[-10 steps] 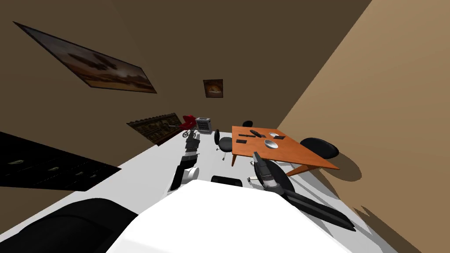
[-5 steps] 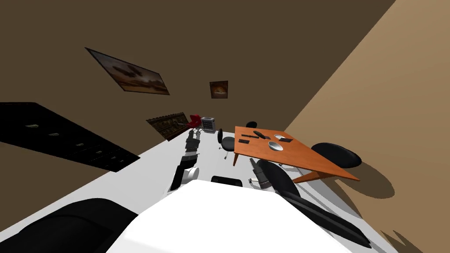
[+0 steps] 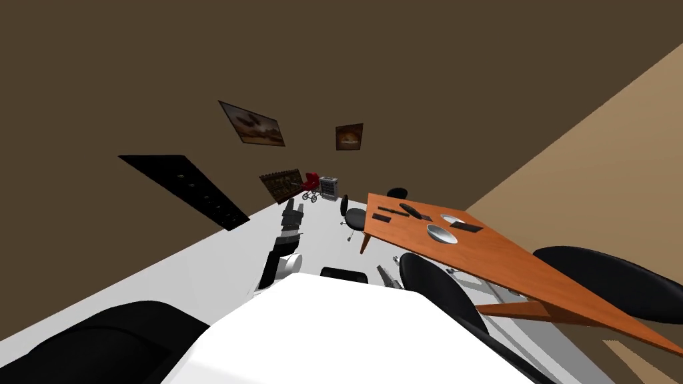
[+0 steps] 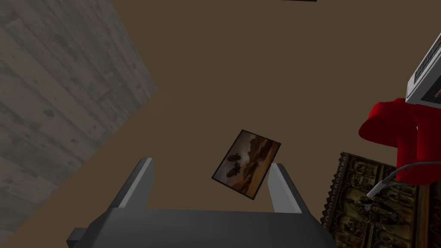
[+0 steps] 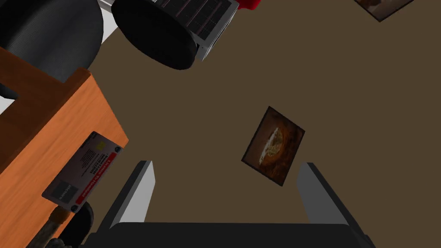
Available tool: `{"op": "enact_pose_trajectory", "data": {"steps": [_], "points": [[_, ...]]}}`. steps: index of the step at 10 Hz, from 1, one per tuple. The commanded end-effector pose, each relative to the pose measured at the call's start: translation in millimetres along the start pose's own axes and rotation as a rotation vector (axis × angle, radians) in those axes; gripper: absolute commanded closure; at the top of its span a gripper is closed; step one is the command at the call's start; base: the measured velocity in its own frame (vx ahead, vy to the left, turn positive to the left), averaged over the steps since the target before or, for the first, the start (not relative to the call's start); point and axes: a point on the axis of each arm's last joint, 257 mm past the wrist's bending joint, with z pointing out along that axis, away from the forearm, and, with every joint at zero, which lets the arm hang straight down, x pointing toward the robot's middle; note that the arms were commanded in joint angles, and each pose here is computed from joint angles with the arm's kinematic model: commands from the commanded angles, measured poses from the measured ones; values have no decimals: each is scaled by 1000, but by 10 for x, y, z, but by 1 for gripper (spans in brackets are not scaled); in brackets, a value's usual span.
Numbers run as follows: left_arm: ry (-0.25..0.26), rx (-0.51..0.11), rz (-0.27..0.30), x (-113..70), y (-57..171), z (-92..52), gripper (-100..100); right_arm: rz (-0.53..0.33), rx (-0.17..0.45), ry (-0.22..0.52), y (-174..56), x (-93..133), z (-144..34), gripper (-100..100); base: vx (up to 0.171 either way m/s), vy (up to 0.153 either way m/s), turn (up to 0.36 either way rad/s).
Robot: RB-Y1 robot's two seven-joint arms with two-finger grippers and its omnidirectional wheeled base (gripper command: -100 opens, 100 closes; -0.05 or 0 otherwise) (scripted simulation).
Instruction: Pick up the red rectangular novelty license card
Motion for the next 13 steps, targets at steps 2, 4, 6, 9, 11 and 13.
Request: {"op": "enact_pose_trajectory", "data": {"steps": [2,4,6,9,11,13], "points": [[0,0,0,-1,0,-1,0,-60,64,105,-315,230,-281,-100,-3,14,146],[0,0,0,0,0,0,0,-96,115,177,-539,377,-516,-100,19,14,297],[0,0,0,0,0,0,0,-167,189,302,-864,588,-942,-100,38,17,331],[0,0,0,-1,0,-1,0,-219,250,398,-1135,650,-1307,-100,44,11,188],[0,0,0,-1,0,-1,0,-304,316,539,-1435,706,-1825,-100,74,16,320],[0,0,0,-1,0,-1,0,-349,384,631,-1692,682,-2256,-100,68,6,302]]}}
